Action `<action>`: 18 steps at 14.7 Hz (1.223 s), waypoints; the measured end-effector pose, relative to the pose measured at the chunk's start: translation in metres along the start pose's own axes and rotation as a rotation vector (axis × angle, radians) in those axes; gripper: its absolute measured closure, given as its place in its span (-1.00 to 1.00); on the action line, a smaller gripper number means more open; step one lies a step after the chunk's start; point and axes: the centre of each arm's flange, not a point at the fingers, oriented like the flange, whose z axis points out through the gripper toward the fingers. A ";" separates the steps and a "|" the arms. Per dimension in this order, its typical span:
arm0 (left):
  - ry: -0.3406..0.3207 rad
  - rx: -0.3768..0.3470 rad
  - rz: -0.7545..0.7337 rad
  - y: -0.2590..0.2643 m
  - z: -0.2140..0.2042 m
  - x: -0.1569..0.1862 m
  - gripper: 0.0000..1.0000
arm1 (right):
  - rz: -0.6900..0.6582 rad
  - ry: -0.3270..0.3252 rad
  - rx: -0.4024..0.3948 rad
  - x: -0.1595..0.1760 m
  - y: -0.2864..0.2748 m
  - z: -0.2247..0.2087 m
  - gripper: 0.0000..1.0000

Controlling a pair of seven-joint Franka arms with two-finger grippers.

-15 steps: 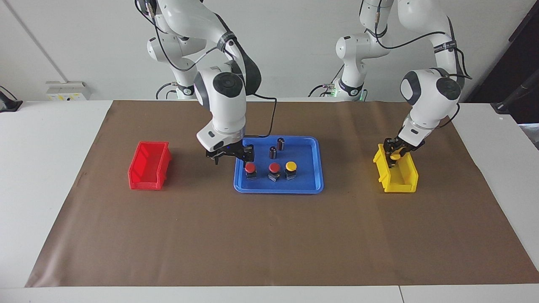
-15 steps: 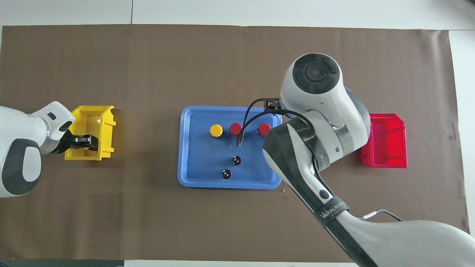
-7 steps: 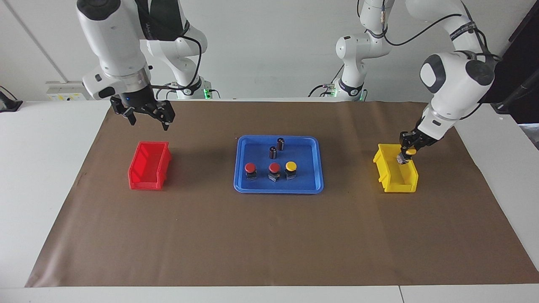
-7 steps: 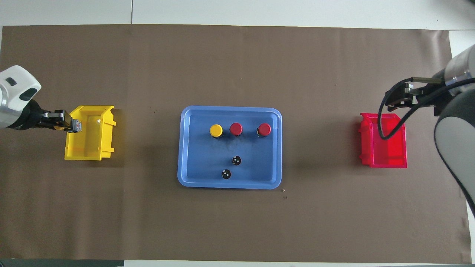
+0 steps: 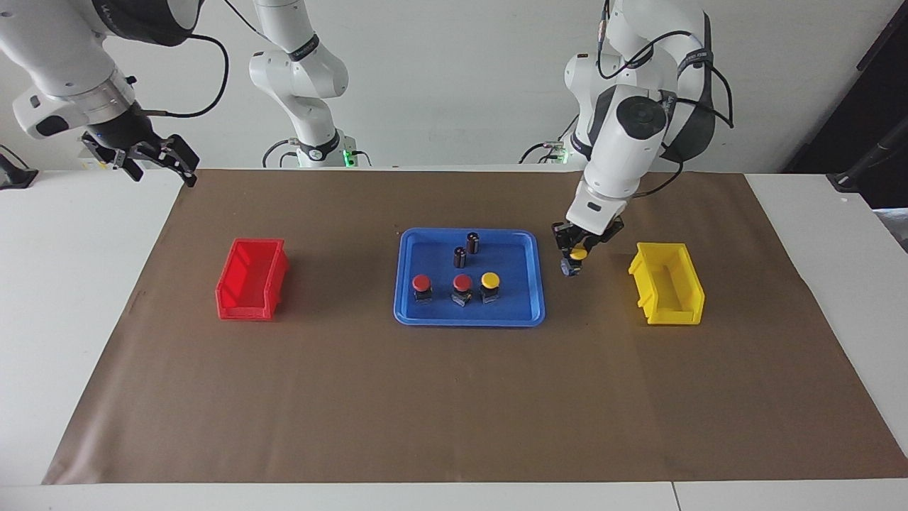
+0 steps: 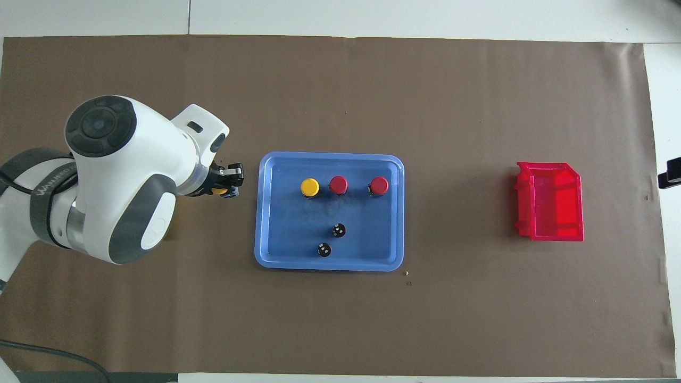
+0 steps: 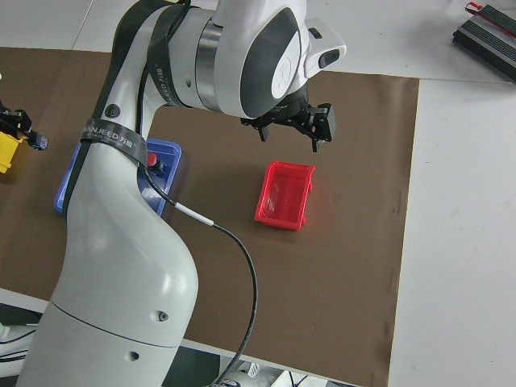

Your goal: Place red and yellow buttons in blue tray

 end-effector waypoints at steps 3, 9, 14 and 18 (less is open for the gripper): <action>-0.002 -0.017 -0.025 0.021 0.025 -0.005 0.19 | -0.014 -0.003 -0.001 -0.001 -0.007 0.001 -1.00; 0.013 -0.033 -0.043 0.065 0.061 -0.018 0.19 | -0.025 0.018 -0.004 -0.001 -0.013 -0.002 -1.00; -0.001 -0.022 -0.057 0.060 0.077 -0.011 0.13 | -0.042 0.020 -0.006 0.000 -0.022 -0.001 -1.00; 0.000 -0.023 -0.056 0.061 0.080 -0.011 -0.13 | -0.070 0.020 -0.008 0.001 -0.037 -0.001 -1.00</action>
